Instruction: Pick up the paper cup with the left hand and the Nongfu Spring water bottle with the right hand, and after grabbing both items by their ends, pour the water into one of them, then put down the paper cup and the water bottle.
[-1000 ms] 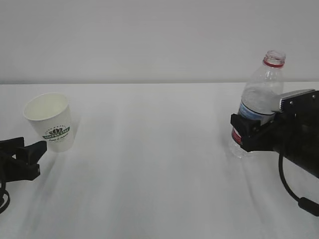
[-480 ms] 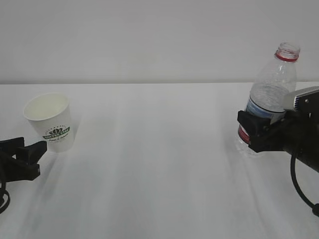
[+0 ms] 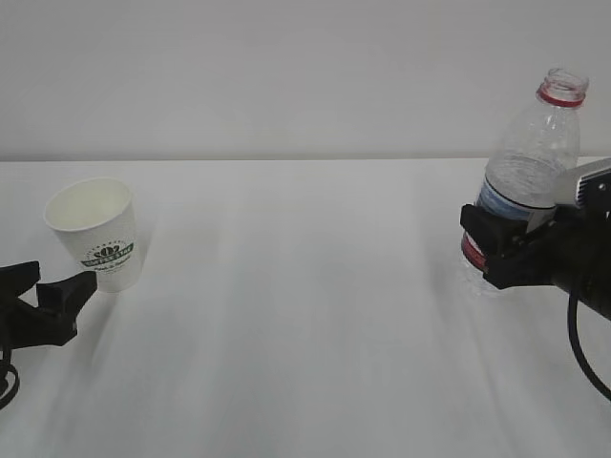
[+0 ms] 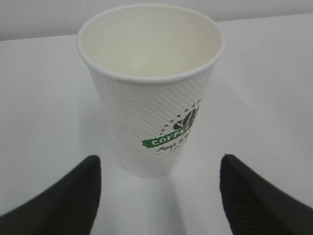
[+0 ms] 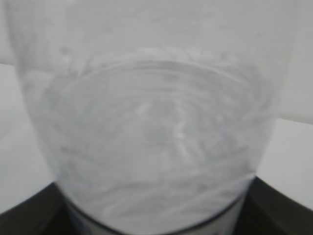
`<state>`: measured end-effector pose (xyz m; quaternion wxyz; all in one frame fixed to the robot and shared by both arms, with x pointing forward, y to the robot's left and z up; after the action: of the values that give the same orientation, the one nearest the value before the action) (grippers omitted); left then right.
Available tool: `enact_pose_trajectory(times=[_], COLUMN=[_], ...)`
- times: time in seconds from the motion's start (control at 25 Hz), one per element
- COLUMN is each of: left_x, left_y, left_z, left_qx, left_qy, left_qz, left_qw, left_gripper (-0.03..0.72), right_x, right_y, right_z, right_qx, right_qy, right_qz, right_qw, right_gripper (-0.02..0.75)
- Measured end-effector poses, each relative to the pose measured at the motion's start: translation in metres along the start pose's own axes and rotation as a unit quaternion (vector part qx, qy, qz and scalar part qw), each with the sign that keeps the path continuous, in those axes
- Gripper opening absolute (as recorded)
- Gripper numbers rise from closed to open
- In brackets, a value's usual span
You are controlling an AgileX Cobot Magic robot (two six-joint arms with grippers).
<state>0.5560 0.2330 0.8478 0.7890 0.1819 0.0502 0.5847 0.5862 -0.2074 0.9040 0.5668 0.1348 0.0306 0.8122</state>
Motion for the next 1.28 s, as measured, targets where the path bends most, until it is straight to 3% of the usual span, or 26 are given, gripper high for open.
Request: enact_pose_trajectory(times=[0.32, 0.56, 0.92, 1.28], left_x=[0.005, 0.002, -0.004, -0.007], left_y=[-0.015, -0.029, -0.047, -0.057], left_z=[0.016, -0.002, 0.001, -0.005], left_qx=[-0.026, -0.002, -0.013, -0.007], left_qy=[-0.003, -0.002, -0.013, -0.016], left_qz=[0.005, -0.003, -0.023, -0.034], left_qw=[1.0, 1.0, 1.0, 0.999], left_gripper=[0.619, 0.633, 0.687, 0.692], right_x=[0.0, 0.0, 0.0, -0.001], right_y=[0.0, 0.0, 0.0, 0.0], right_z=[-0.001, -0.001, -0.001, -0.001], right_qx=[0.001, 0.002, 0.001, 0.002], right_qy=[0.005, 0.008, 0.018, 0.02], right_qz=[0.0, 0.0, -0.001, -0.002], right_qw=[1.0, 1.0, 1.0, 1.0], right_gripper=[0.517, 0.517, 0.516, 0.516])
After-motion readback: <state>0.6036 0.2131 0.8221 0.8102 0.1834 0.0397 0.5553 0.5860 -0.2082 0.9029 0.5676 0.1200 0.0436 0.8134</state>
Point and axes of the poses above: a point on each arm's last joint axis where the gripper is mounted, y pointing back along that axis away from the gripper, x along the wrist's bending axis when the last joint is at zero, z = x × y, the point moved 10 cm from there along -y, pointing out along that axis toward the gripper, and after that the axes turned 12 degrees about -y, right-handed, at the moved point
